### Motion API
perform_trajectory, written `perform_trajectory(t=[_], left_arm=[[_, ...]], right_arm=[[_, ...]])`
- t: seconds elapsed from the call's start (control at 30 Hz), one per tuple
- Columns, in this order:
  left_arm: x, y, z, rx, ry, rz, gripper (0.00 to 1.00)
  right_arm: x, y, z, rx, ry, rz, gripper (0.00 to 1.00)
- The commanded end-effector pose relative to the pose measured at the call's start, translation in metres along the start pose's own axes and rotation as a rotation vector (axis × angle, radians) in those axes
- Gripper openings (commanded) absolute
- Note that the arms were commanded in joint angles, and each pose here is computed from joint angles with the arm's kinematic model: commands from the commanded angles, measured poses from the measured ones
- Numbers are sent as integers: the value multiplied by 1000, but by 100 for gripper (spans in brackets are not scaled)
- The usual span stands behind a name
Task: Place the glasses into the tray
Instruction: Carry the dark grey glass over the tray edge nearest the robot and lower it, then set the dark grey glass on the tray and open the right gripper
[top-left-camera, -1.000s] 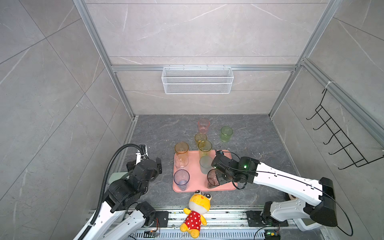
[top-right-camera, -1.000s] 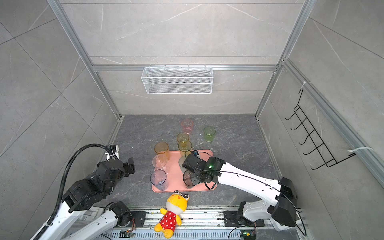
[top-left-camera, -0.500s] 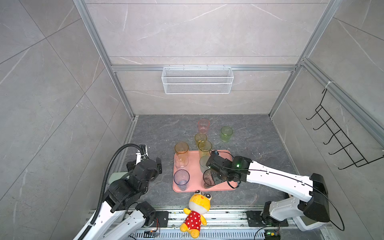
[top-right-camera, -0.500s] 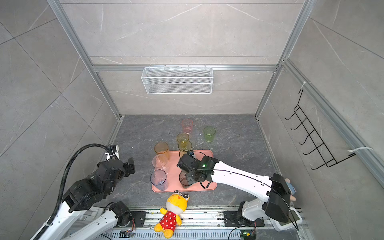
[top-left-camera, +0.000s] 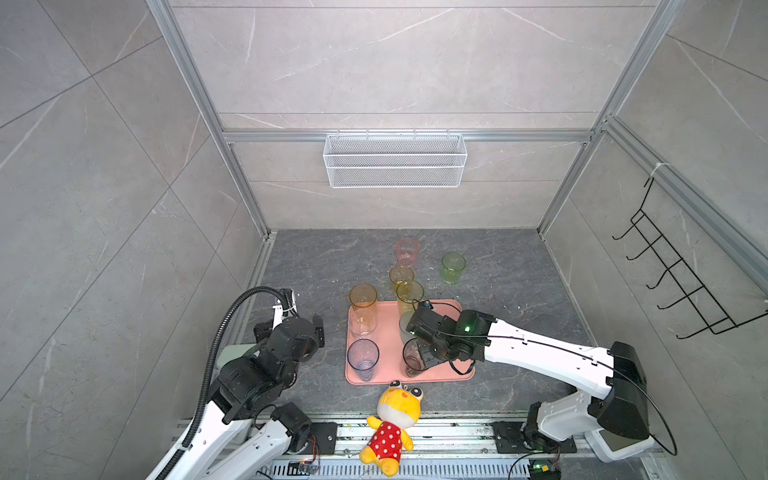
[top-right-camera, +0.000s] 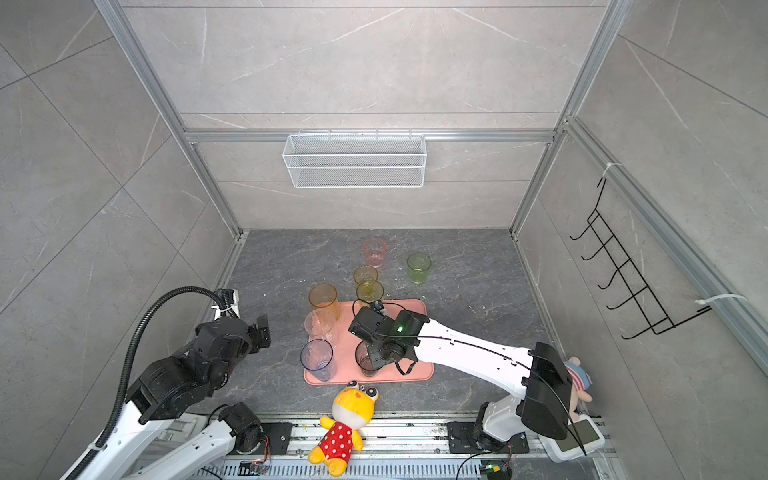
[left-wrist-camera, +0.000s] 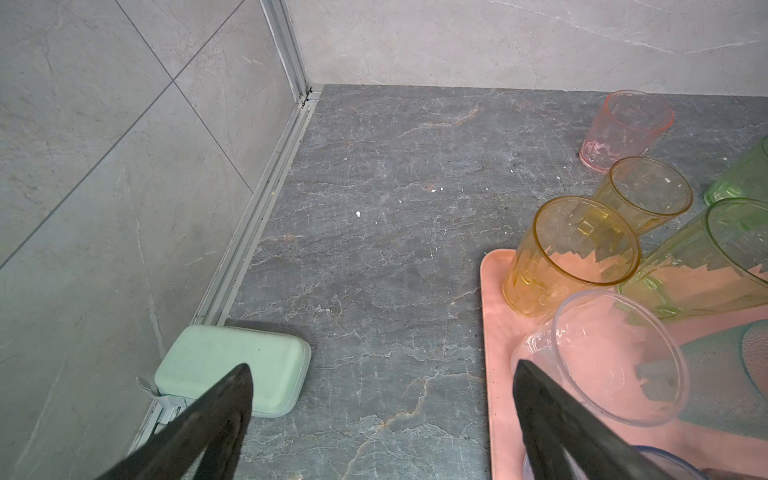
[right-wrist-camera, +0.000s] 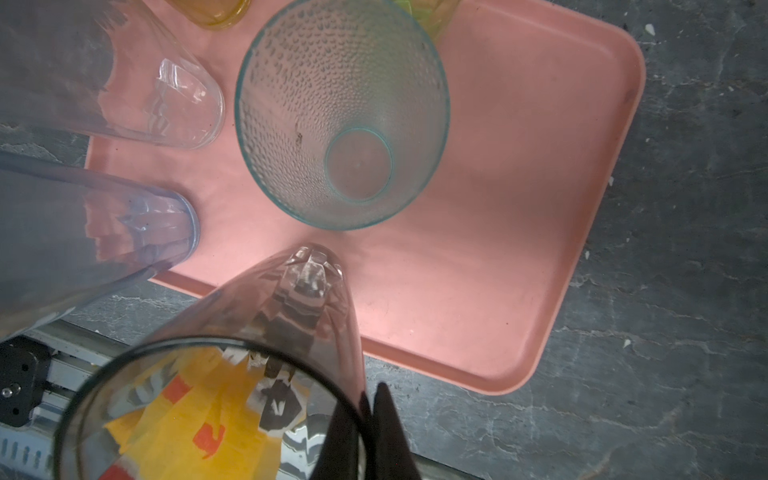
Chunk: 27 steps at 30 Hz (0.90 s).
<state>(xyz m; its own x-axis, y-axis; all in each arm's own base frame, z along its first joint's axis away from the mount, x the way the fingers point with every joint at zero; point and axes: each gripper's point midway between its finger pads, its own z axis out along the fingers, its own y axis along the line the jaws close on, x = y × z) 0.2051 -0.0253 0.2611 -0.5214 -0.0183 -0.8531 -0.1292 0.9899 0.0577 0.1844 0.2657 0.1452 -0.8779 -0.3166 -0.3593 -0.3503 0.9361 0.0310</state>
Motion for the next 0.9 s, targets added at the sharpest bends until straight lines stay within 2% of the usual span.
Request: perform_trajectory(t=[0.0, 0.37, 0.57, 0.87], left_arm=[[-1, 0, 0, -3, -3, -15, 97], [0, 0, 0, -2, -2, -18, 97], [0, 0, 0, -2, -2, -18, 97], [0, 0, 0, 0, -3, -21, 97]], right_arm=[[-3, 3, -6, 2, -3, 14, 0], [-2, 6, -1, 7, 15, 11, 0], [-1, 4, 1, 14, 15, 15, 13], [-3, 1, -4, 15, -1, 29, 17]])
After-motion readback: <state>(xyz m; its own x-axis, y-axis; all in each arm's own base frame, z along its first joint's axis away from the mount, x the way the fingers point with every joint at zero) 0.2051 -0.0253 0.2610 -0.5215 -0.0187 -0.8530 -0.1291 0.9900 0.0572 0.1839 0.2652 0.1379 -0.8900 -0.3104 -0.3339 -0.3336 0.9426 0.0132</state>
